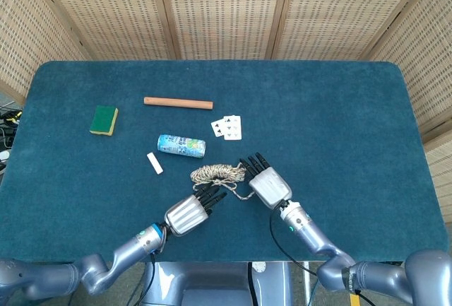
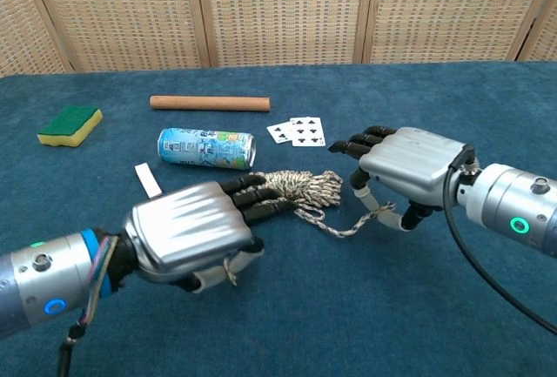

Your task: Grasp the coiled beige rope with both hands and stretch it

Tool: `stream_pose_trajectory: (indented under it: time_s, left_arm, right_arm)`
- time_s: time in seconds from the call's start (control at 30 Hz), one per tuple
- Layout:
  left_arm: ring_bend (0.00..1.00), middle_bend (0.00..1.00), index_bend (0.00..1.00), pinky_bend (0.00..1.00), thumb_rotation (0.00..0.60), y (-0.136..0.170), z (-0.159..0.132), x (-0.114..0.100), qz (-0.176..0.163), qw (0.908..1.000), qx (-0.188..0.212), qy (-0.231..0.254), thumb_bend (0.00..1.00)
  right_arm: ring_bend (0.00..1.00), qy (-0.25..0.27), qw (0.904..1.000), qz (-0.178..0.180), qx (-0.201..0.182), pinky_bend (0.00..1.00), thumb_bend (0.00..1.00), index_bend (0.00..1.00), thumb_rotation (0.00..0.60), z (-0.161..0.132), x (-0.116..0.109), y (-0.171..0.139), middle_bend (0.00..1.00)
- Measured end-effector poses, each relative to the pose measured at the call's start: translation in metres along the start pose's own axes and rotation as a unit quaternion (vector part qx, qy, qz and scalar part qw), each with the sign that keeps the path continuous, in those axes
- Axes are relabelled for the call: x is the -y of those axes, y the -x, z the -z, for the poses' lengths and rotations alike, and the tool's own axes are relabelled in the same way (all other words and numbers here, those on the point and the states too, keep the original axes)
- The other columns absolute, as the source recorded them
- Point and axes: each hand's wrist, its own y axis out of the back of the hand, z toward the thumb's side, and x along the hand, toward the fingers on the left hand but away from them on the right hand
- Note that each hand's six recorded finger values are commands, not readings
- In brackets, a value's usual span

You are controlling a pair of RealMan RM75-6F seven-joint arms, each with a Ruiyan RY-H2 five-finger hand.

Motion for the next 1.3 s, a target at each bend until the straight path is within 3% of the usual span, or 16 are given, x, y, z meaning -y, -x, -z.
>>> stream_pose_trajectory:
  time_s: [0.33,0.63,0.97,1.3]
  left_arm:
    - [0.0,0.0,0.67,0.0,0.6,0.064,0.105,-0.003,-0.006,0.9924,-0.122,0.013,0.47]
    - [0.0,0.0,0.67,0.0,0.6,0.111,0.153,0.014,0.01,0.9817,-0.188,0.032,0.47]
    - [0.0,0.0,0.67,0.0,0.6,0.156,0.184,0.034,0.024,0.9704,-0.234,0.054,0.47]
    - [0.0,0.0,0.67,0.0,0.6,0.158,0.18,0.044,0.028,0.9694,-0.235,0.066,0.47]
  right_arm:
    - [0.0,-0.026,0.9982,0.015,0.051,0.0,0.43,0.66,0.6,0.047,-0.013,-0.014,0.0]
    - [0.0,-0.037,0.9931,0.006,0.111,0.0,0.43,0.66,0.6,0.094,-0.01,-0.041,0.0]
    - [0.0,-0.05,0.987,-0.009,0.152,0.0,0.43,0.66,0.6,0.131,0.001,-0.069,0.0]
    - [0.0,-0.047,0.9862,-0.016,0.158,0.0,0.43,0.64,0.6,0.134,0.01,-0.077,0.0]
